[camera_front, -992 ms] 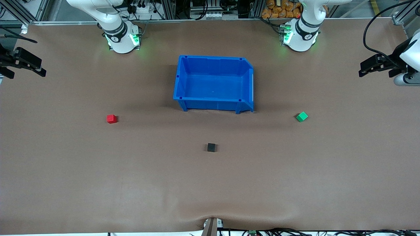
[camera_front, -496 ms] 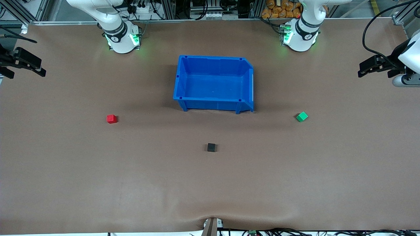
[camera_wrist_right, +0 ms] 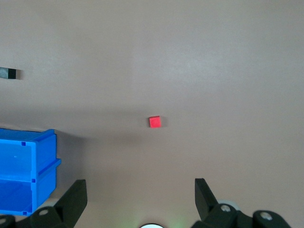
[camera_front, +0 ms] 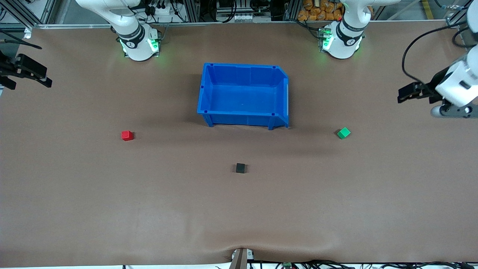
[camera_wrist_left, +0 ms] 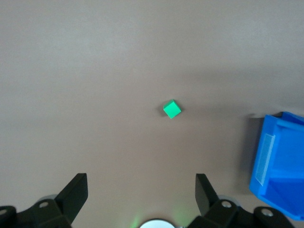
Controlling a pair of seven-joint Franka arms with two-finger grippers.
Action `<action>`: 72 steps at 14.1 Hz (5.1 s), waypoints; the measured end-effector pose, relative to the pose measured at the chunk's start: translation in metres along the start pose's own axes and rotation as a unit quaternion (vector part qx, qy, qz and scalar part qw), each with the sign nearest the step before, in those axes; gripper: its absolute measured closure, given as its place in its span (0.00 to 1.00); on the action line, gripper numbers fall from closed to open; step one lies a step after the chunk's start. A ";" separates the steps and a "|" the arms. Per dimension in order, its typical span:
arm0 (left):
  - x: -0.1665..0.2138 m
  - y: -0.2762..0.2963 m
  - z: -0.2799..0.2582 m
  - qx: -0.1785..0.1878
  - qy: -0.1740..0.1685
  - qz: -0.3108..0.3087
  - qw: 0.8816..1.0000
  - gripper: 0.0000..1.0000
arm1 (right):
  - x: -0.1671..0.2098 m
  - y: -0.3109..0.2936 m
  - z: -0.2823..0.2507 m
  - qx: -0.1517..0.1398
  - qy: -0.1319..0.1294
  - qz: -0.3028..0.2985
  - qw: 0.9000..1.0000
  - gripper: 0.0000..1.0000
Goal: Attach green and red cubes to black cube
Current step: 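Reach the right gripper to the red cube while the left gripper reaches the green cube, then grasp the red cube with the right gripper while the left gripper grasps green, then carry the red cube and green cube toward the black cube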
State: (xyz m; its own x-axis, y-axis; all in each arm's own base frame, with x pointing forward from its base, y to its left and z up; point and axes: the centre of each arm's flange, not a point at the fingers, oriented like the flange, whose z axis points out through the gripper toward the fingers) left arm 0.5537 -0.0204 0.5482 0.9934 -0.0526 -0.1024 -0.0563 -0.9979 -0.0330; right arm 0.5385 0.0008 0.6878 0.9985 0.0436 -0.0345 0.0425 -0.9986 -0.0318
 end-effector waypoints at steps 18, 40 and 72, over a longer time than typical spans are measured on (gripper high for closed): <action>0.008 0.011 0.261 -0.057 -0.034 -0.239 0.969 0.00 | 0.104 0.045 0.204 -0.009 -0.132 0.033 0.991 0.00; -0.001 0.035 0.359 -0.060 -0.023 -0.357 0.932 0.24 | 0.060 0.038 0.514 0.012 -0.221 0.016 0.975 0.58; 0.137 0.346 0.296 -0.163 -0.041 -0.702 0.692 0.61 | 0.163 -0.304 0.491 0.160 -0.147 0.728 0.650 0.60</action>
State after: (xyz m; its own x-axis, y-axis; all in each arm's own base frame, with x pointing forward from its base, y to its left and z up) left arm 0.6404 -0.3616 0.2285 0.0359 0.9669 -0.2525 0.9976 -0.0195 0.0671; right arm 0.6702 0.3266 0.2009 -0.0802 -0.8898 -0.4493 -0.9967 0.0675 0.0442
